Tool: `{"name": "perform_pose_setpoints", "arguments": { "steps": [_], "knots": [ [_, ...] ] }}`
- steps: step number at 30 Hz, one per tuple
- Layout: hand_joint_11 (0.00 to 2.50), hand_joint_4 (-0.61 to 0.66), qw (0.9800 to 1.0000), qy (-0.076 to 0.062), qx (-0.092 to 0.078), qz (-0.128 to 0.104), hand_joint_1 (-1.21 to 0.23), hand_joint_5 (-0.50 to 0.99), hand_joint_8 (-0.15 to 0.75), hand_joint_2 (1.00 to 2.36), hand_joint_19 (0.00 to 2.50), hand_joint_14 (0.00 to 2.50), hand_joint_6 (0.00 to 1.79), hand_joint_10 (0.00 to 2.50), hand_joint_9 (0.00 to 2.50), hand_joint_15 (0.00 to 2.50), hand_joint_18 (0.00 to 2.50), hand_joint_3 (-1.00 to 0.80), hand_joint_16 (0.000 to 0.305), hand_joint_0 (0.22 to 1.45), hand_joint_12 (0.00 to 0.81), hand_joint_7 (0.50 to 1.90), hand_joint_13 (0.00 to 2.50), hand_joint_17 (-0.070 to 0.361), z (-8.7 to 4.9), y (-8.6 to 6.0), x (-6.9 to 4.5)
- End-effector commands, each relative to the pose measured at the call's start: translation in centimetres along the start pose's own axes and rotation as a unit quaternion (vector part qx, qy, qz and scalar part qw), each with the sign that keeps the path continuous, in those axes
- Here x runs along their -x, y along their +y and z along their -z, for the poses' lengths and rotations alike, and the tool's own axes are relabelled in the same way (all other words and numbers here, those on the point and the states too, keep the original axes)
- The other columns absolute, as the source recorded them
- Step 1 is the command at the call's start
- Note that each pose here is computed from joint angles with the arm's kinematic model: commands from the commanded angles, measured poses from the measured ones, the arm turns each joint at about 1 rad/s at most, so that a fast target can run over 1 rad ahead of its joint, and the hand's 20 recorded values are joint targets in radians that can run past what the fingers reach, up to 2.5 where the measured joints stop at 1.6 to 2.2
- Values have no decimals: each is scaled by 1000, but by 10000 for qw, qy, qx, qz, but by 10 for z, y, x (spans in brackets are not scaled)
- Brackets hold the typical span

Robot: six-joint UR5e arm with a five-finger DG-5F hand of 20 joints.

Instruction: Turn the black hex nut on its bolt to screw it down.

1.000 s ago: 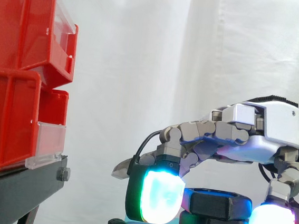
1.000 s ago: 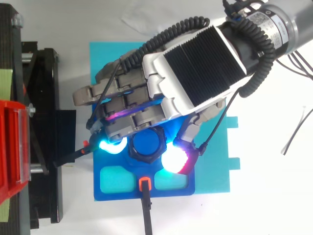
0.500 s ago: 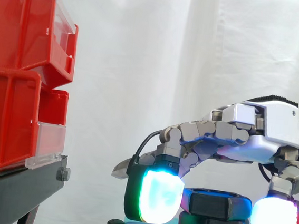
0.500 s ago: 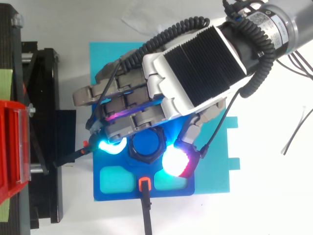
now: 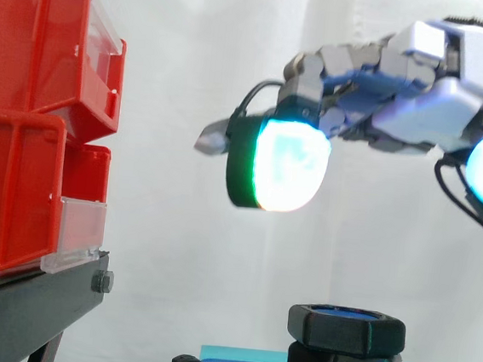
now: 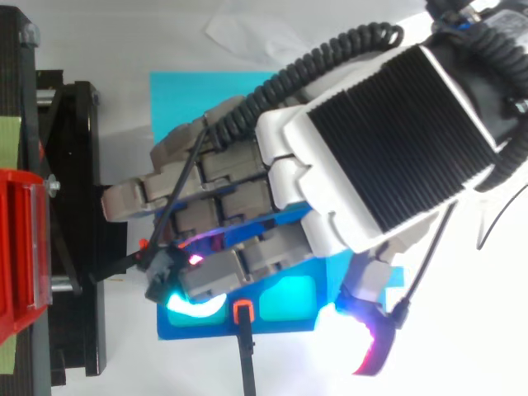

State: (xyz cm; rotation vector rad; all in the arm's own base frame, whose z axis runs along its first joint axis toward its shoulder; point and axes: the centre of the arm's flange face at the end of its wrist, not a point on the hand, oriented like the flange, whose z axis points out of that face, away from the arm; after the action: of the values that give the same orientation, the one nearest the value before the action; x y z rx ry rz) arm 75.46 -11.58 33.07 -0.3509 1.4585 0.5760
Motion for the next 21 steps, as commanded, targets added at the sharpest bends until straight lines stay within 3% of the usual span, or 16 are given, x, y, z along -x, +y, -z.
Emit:
{"name": "perform_pose_setpoints", "arguments": {
  "steps": [1, 4, 5, 6, 11, 14, 15, 17, 20, 21],
  "knots": [
    [290, 328, 9995, 307, -112, -34, -466, -176, 308, 1000, 400, 1, 503, 9, 594, 10, 475, -500, 79, 325, 437, 1008, 376, 177, 8, 13, 20],
    [291, 322, 9966, 617, -532, -69, -468, -176, 305, 1000, 402, 0, 503, 9, 593, 8, 473, -500, 78, 335, 433, 1007, 377, 174, 22, 15, 28],
    [290, 322, 9962, 652, -581, -62, -468, -176, 305, 1000, 402, 0, 503, 11, 594, 9, 472, -500, 77, 337, 432, 1003, 376, 174, 25, 16, 33],
    [291, 322, 9948, 774, -663, -90, -469, -175, 305, 1000, 402, 0, 503, 10, 594, 17, 474, -500, 77, 337, 432, 1005, 379, 174, 30, 17, 33],
    [296, 318, 9919, 1009, -763, -91, -475, -173, 301, 1000, 403, 0, 503, 10, 595, 16, 474, -500, 76, 347, 428, 1004, 381, 171, 46, 23, 43],
    [289, 322, 9916, 1034, -778, -78, -512, -173, 300, 1000, 396, 0, 503, 10, 595, 9, 470, -500, 75, 351, 426, 998, 378, 169, 57, 30, 48],
    [285, 317, 9905, 1061, -865, -91, -522, -172, 299, 1000, 397, 0, 503, 11, 597, 6, 468, -500, 75, 352, 425, 995, 378, 169, 75, 42, 52],
    [285, 319, 9895, 1056, -979, -76, -530, -171, 301, 1000, 397, 0, 503, 9, 608, 9, 468, -500, 75, 352, 425, 990, 378, 169, 89, 52, 52],
    [250, 266, 9881, 909, -1241, -2, -534, -193, 294, 1000, 386, 1, 503, 8, 588, 0, 470, -500, 75, 353, 424, 917, 381, 169, 116, 70, 50],
    [135, 188, 9883, 833, -1280, 32, -534, -225, 273, 1000, 376, 0, 502, 4, 539, 0, 471, -500, 74, 361, 404, 766, 344, 167, 121, 75, 51]
  ]
}}
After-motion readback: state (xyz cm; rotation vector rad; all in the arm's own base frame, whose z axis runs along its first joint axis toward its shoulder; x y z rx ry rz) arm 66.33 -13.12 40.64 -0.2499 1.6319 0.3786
